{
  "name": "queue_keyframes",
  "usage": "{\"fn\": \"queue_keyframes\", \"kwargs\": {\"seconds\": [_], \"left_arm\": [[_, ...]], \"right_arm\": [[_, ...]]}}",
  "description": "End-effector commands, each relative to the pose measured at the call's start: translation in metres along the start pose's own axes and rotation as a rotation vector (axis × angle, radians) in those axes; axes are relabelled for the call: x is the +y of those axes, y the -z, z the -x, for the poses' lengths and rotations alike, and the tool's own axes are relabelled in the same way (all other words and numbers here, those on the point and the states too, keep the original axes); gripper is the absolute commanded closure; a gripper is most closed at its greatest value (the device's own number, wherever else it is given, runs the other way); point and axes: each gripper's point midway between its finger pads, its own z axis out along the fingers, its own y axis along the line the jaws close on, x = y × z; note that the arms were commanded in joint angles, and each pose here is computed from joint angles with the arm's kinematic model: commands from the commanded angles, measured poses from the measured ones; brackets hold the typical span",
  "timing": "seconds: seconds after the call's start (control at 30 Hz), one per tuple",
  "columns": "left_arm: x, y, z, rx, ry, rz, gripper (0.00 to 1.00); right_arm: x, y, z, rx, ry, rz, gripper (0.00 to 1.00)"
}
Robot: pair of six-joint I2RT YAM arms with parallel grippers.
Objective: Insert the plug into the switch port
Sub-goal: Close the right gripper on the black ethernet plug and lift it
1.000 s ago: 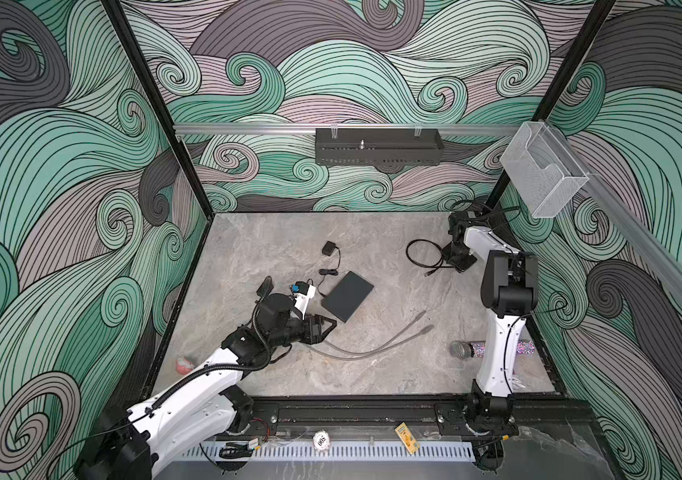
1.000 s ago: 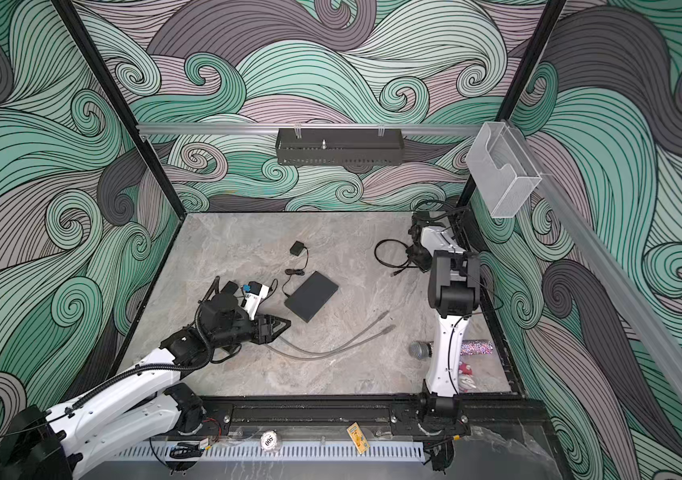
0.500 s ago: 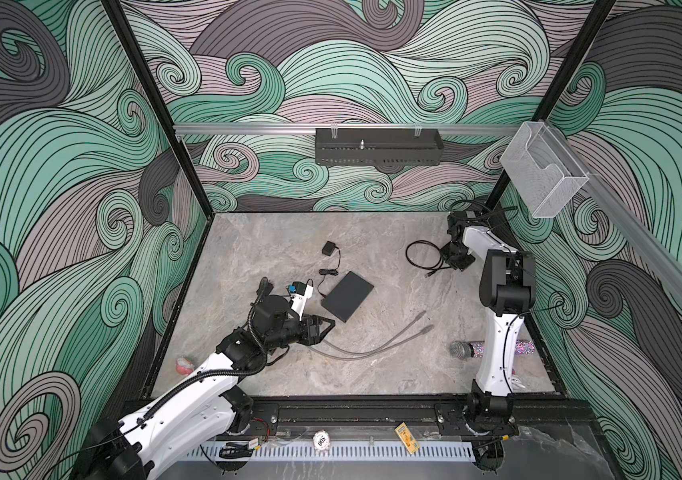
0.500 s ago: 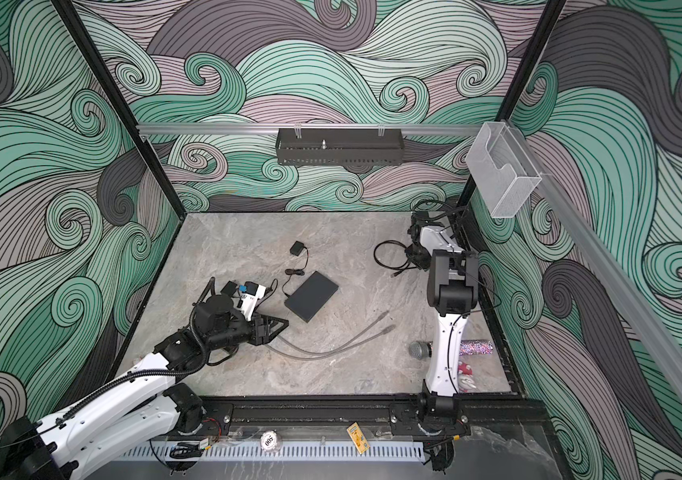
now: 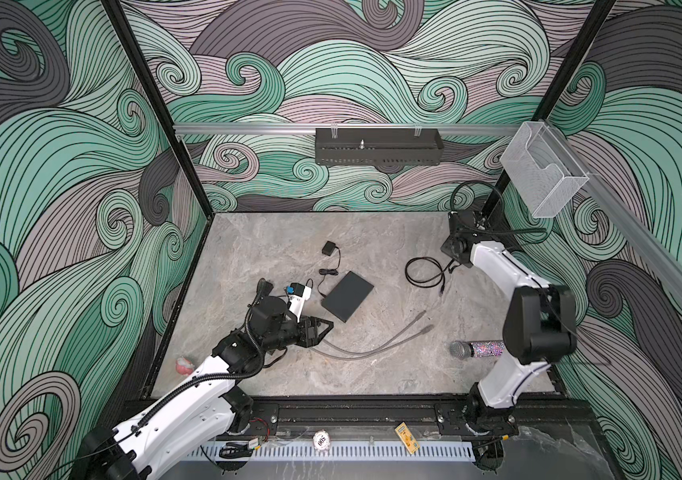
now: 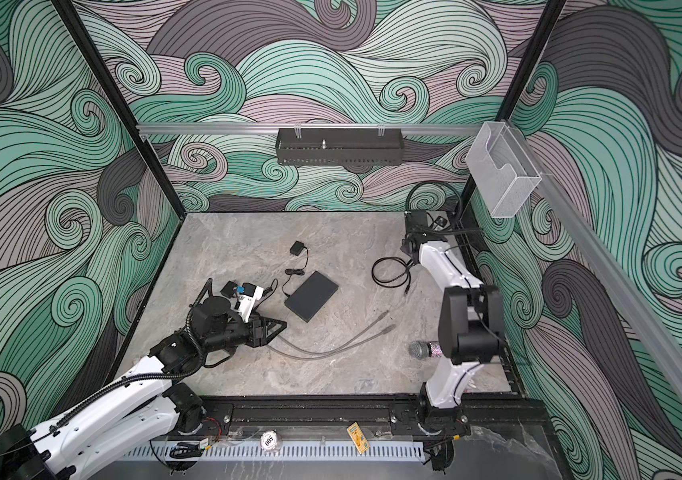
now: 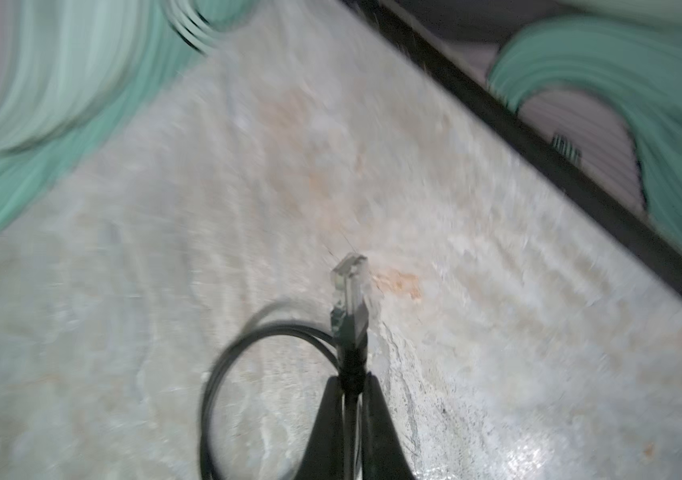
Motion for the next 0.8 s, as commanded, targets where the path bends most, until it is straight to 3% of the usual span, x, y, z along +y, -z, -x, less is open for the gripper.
{"fn": "queue_keyframes", "kwargs": {"seconds": [0.0,0.17,0.27,0.33,0.37,0.4,0.6,0.77], "left_arm": [[-0.015,0.008,0.013,-0.022,-0.017,-0.018,0.45],[-0.029,0.025,0.032,-0.066,-0.103,-0.007,0.44],[-0.048,0.037,0.039,-0.055,-0.178,-0.05,0.44],[-0.057,0.045,0.044,-0.042,-0.203,-0.047,0.43],[-0.06,0.049,0.048,-0.039,-0.221,-0.042,0.43],[-0.064,0.052,0.053,-0.037,-0.242,-0.035,0.43],[-0.05,0.039,0.064,0.031,-0.292,0.029,0.41],[-0.045,0.038,0.061,0.049,-0.284,0.018,0.42]], "right_arm": [[0.026,0.061,0.046,-0.271,0.174,0.123,0.93],[0.083,0.155,0.004,-0.332,0.435,0.762,0.89],[0.08,0.173,-0.023,-0.268,0.478,0.87,0.89],[0.064,0.157,-0.033,-0.211,0.45,0.778,0.8],[0.053,0.142,-0.035,-0.188,0.428,0.687,0.65],[0.042,0.125,-0.036,-0.159,0.405,0.59,0.56],[0.008,0.035,-0.037,0.079,0.321,0.23,0.49],[-0.013,-0.035,-0.04,0.182,0.221,0.083,0.47]]}}
